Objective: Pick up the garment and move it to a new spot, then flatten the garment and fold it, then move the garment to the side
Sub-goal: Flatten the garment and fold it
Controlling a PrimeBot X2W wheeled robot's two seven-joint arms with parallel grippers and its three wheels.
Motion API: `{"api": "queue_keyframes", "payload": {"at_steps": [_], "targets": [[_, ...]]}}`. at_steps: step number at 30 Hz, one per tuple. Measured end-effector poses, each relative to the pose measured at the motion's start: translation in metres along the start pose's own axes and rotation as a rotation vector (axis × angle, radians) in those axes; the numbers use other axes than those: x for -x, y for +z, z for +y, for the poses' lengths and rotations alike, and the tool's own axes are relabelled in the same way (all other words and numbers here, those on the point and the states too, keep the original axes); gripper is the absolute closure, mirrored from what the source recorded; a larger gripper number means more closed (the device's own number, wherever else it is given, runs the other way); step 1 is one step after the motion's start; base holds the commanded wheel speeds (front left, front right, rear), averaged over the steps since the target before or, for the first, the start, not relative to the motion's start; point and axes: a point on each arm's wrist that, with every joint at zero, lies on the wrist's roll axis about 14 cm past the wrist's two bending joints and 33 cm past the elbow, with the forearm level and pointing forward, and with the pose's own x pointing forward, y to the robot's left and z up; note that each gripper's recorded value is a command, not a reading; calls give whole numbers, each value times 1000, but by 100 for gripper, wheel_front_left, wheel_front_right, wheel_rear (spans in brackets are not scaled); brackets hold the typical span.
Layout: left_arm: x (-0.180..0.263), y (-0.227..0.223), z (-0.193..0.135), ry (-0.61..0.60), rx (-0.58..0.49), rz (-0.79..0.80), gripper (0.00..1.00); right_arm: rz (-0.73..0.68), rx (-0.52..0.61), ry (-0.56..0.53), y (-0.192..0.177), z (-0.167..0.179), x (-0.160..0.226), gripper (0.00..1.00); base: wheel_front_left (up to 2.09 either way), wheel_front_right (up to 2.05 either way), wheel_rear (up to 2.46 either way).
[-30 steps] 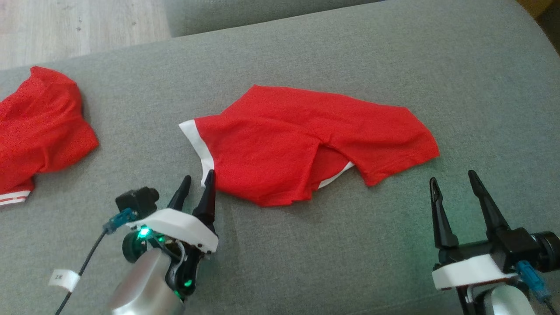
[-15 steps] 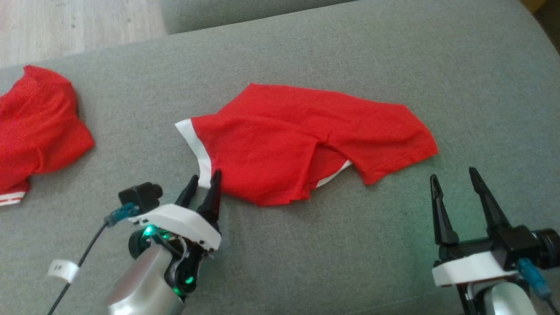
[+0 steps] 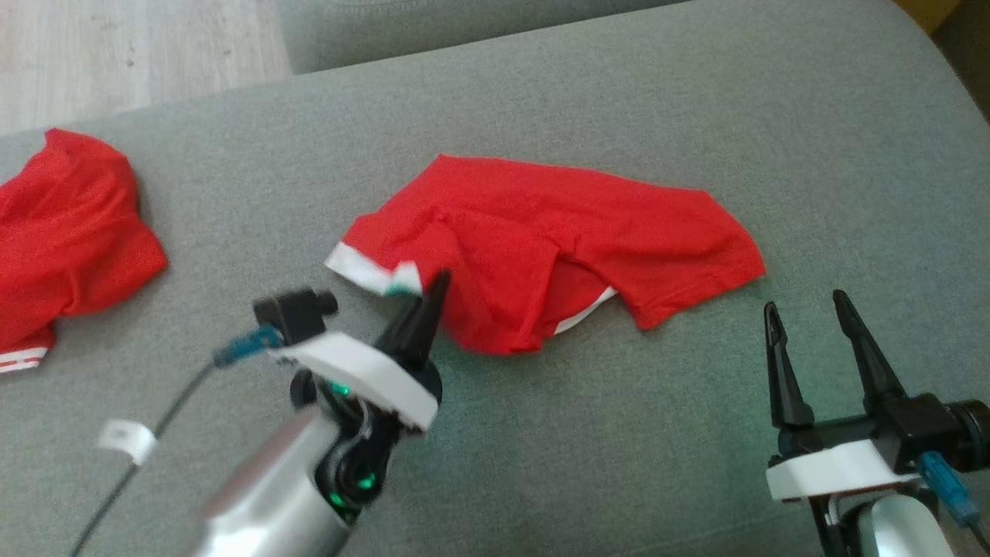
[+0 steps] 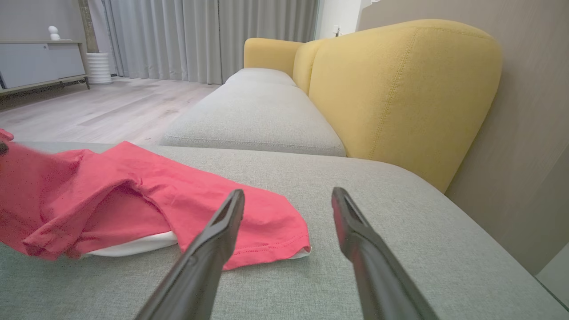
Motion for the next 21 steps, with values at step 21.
{"api": "queue_keyframes", "payload": {"at_steps": [21], "targets": [[57,208,-131,-280,10,-569,100,-48,-48,-9,13,-1,9,0,0,0,0]]}}
